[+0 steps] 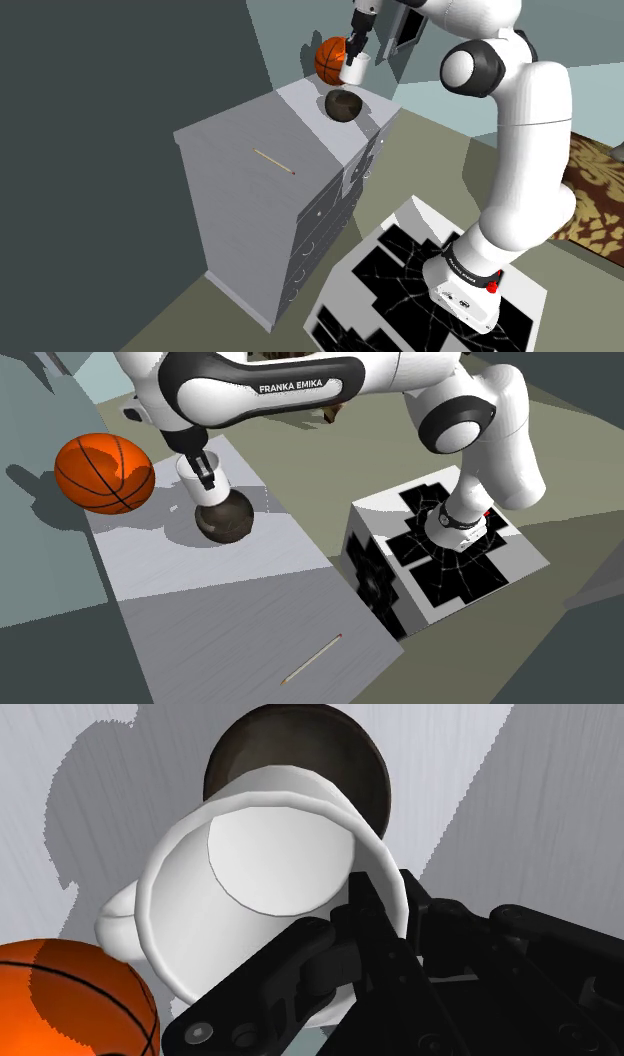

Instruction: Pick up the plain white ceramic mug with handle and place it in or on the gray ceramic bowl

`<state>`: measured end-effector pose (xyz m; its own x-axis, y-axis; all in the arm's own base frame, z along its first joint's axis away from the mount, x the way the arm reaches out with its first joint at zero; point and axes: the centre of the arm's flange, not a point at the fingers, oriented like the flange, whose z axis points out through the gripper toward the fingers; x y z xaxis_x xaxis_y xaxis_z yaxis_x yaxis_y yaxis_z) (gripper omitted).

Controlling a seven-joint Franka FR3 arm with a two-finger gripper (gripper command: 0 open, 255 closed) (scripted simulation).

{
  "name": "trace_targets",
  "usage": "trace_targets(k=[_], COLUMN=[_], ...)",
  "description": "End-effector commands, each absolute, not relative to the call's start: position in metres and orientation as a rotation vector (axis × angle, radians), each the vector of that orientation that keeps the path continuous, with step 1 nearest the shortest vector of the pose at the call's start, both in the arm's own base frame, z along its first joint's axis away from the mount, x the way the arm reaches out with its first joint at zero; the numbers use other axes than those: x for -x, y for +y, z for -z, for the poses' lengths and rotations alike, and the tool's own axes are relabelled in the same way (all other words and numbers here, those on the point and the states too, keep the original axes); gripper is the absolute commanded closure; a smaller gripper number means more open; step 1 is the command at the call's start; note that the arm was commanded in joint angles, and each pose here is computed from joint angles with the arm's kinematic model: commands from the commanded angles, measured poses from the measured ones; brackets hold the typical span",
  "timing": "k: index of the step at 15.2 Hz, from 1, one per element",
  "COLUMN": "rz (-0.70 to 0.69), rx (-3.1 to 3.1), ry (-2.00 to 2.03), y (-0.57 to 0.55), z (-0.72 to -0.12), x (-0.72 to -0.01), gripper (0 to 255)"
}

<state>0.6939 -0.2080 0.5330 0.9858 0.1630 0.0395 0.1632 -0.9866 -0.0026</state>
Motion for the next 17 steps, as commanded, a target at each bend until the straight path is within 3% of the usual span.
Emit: trace_targets(k=[1,12,17], rz=[0.063,0.063,0.063], rx=[3.125,3.125,3.125], ry=[-0.257,-0.257,-0.257], y=[-0.207,-0.207,-0.207], z=[-0.522,-0.463,-0.463], x=[-0.693,-0.693,-0.693], gripper=[255,255,255])
